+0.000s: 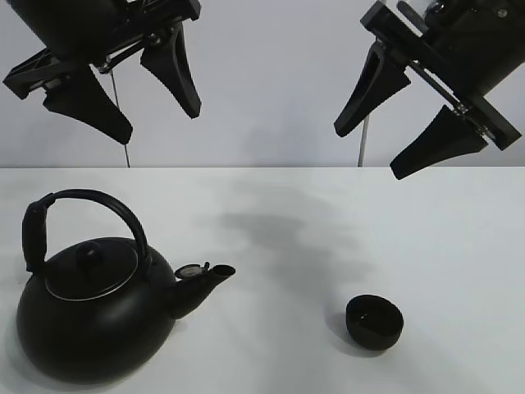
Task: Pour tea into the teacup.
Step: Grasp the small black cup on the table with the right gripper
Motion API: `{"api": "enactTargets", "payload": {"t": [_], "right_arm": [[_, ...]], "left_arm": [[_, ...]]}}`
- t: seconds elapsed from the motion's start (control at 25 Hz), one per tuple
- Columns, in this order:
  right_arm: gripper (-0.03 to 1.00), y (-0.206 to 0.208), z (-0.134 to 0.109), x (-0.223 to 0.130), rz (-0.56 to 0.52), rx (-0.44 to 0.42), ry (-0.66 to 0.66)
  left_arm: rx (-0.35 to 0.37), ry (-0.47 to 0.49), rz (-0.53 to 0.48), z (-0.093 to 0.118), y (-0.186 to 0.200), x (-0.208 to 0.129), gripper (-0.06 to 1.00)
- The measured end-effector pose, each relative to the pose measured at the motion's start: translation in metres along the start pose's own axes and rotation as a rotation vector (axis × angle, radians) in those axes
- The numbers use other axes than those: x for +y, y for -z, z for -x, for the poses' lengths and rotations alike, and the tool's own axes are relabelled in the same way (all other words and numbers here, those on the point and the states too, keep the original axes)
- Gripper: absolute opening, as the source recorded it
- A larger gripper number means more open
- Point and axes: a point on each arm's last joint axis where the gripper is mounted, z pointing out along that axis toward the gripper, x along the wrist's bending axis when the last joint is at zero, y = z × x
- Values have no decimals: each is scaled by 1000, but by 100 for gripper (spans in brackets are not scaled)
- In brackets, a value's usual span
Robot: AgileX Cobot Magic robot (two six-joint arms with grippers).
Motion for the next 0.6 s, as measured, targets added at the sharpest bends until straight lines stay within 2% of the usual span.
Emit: {"api": "enactTargets", "payload": {"t": [0.4,0.6], "right_arm": [[49,0,0,2,21,-6,11],[49,0,1,1,6,-15,100]], "left_arm": [[0,0,0,0,0,0,52],[0,0,0,0,0,0,52]]}}
